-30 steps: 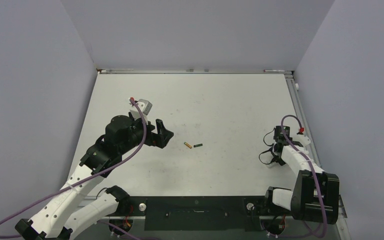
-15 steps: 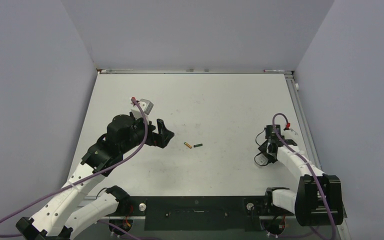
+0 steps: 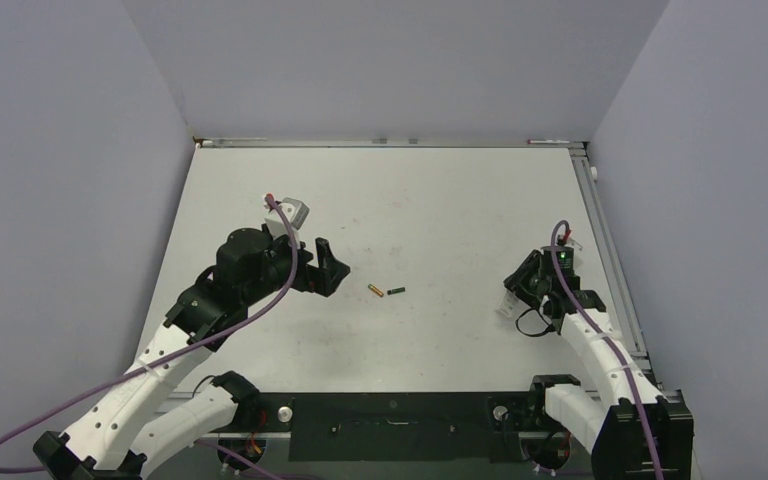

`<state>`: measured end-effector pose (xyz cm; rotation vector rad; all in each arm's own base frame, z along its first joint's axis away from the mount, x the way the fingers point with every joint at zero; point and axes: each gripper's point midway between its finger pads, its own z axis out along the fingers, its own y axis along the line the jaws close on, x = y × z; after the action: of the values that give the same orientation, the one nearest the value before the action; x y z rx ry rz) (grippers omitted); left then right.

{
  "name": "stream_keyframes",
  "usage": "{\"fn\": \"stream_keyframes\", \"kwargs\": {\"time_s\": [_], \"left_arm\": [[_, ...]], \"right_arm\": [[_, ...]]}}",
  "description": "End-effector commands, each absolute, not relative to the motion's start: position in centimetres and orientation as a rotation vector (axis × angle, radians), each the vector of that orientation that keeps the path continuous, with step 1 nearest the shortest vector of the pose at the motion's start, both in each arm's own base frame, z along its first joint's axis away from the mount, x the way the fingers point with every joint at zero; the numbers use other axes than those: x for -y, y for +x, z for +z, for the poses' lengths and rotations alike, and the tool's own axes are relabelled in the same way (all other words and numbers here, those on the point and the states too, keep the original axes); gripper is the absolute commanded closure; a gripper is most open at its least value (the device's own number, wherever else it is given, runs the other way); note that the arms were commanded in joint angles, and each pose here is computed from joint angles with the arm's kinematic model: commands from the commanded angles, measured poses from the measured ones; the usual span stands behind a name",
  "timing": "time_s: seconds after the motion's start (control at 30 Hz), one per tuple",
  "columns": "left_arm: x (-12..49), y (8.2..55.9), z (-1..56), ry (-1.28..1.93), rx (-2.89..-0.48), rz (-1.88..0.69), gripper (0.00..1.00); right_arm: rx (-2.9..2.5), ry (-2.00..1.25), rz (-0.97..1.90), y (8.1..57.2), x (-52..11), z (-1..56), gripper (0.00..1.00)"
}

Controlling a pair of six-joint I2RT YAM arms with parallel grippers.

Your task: Load the batteries into the remote control

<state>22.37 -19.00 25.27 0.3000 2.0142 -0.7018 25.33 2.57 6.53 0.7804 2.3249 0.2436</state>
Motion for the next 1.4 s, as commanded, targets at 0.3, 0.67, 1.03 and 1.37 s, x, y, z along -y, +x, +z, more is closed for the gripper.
{"fn": "stream_keyframes", "kwargs": {"time_s": [0.3, 0.67, 1.03, 1.37], "left_arm": [[20.1, 22.6, 27.2, 0.289, -1.966, -0.788, 0.04], [22.5, 21.0, 26.2, 0.201, -2.059, -1.013, 0.04], [24.2, 18.3, 23.2, 0.189, -2.29, -1.177, 0.04], [24.6, 15.8, 20.3, 0.179, -2.419, -1.291, 0.04]], "right_arm": [[-2.238, 0.238, 0.672, 26.5, -9.6, 12.4, 0.91], [-2.204, -0.174, 0.759, 24.3, -15.1, 15.4, 0.91], [-2.147, -0.559, 0.703, 21.8, -22.1, 16.4, 0.91], [-1.945, -0.958, 0.556, 18.5, -26.9, 17.2, 0.91]]}}
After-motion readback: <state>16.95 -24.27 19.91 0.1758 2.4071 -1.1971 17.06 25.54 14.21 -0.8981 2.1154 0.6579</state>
